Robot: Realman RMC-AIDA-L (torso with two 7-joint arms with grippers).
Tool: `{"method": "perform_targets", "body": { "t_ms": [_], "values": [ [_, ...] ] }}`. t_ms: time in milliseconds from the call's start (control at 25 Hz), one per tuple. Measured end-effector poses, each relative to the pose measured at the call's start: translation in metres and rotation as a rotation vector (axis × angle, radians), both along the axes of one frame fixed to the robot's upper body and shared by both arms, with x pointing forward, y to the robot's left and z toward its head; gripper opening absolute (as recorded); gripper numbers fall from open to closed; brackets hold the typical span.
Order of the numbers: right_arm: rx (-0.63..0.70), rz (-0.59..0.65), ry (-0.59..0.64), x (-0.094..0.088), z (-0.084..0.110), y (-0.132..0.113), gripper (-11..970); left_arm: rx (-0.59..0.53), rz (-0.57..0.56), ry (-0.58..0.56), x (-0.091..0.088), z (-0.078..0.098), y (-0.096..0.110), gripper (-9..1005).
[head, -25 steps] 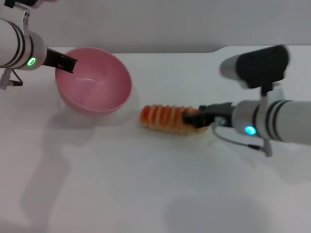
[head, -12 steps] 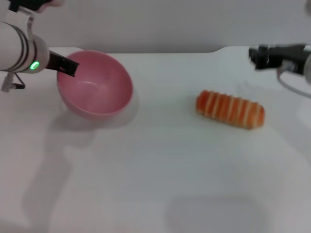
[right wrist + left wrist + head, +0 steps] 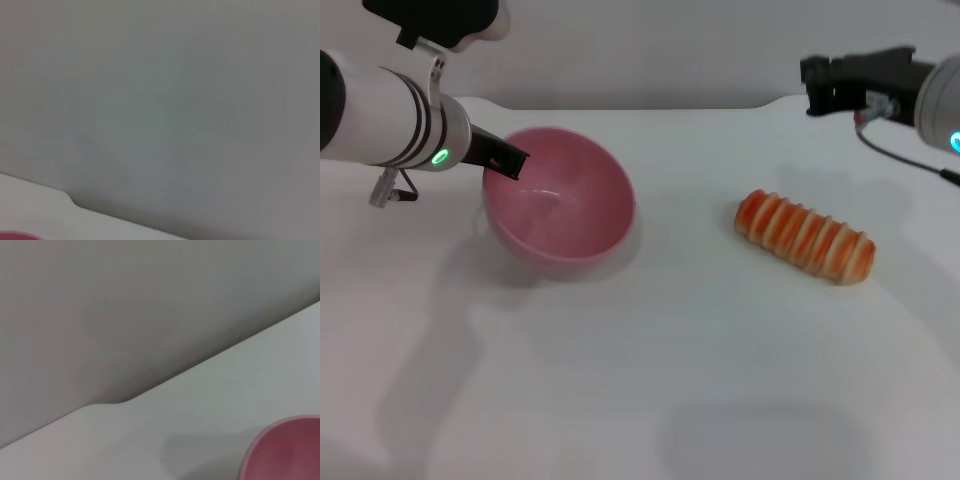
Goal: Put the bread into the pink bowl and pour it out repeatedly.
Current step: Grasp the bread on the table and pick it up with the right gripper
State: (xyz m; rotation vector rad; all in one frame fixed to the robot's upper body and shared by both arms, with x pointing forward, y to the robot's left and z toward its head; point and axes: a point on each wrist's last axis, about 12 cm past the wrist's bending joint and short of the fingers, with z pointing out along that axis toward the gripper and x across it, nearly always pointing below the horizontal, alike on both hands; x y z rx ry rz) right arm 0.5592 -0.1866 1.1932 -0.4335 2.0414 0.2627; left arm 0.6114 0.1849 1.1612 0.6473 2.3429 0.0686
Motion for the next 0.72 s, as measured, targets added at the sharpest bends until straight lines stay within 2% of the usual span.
{"method": "perform_targets", "body": {
  "t_ms": [120, 360, 720],
  "values": [
    [0.014, -0.031, 0.034, 0.002, -0.016, -0.006, -2, -0.002, 0.003, 0.000, 0.000, 0.000, 0.000, 47],
    [0.008, -0.059, 0.045, 0.000, -0.029, -0.014, 64, -0.001, 0.007, -0.002, 0.001, 0.001, 0.001, 47],
    [-0.002, -0.065, 0.097, -0.001, -0.056, -0.015, 430, 0.004, 0.002, -0.001, 0.003, 0.001, 0.000, 47]
  ]
}}
